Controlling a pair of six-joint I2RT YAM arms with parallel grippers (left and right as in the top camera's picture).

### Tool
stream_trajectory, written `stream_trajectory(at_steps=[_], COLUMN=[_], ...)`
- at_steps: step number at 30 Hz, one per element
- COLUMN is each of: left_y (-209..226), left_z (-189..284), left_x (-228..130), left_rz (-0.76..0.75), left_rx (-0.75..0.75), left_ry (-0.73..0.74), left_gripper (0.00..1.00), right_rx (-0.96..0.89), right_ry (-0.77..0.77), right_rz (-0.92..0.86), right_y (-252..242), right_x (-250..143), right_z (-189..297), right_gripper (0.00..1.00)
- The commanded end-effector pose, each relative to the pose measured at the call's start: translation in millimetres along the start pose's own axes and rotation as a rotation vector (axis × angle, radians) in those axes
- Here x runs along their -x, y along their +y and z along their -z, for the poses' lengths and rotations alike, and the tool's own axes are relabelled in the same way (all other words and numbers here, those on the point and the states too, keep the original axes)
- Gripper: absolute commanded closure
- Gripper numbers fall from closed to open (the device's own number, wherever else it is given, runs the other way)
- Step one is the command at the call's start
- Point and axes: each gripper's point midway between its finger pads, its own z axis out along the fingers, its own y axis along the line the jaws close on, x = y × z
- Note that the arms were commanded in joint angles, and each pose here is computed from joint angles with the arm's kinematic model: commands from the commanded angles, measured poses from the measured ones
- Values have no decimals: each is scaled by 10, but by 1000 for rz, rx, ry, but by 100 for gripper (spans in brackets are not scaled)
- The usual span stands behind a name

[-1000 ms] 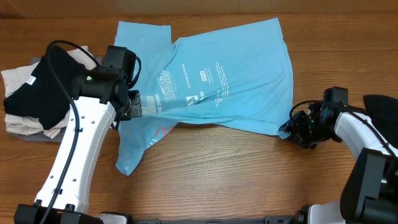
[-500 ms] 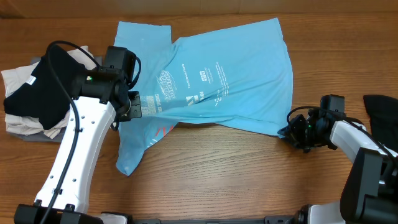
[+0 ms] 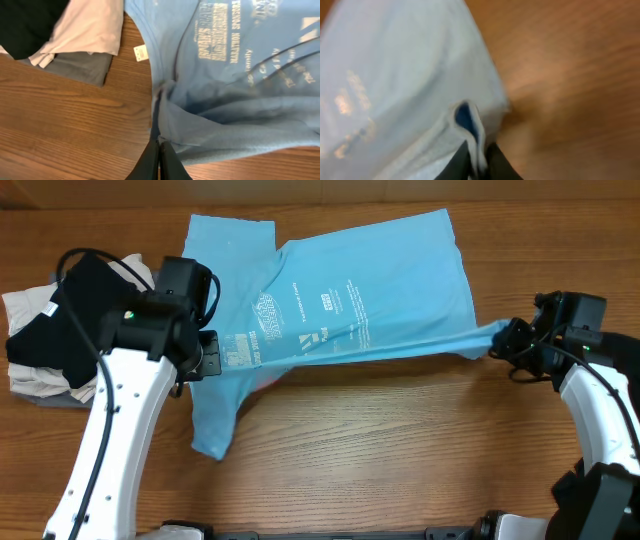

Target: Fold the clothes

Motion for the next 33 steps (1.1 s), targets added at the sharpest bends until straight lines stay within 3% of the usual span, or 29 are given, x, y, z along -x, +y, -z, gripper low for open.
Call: stream_trajectory(at_steps=[1,2,3,4,6,8,13,23,26,33], left_y=[15,-2,-18,-31,-33,-31,-32,-32,-32,-32], left_z=[138,139,139,139,139,139,139,139,139,139], left_x=[34,26,21,16,16,16,15,18,19,20], left_rz=[16,15,10,4,-4,-3,-4,-3,-3,-3], left_rx=[-25,-34,-43,-51,-51,-51,-51,-51,-51,-51], left_ry=[-38,-34,-32,-29,-29,-29,-29,-30,-30,-30], left_gripper=[96,96,96,96,96,96,96,96,96,96], right_rx=[-253,-327,-402,-428,-403,-334,-190,-44,42,53], right_ry=[25,31,27,27,46,81,215,527,576,624], right_rz=[-86,-131,-183,-214,-233,-235,-222,-182,-155,-156], right_y=[-482,-609,-733,-773,-731,-615,-372,-139,-13,-69], right_x=[-127,-178,-219,-246,-287,-337,-572,-1349,-1523,-1898], right_z=[-2,37,85,105,90,51,-6,1,-25,-149], right_gripper=[82,78,64,59,58,50,46,50,50,49])
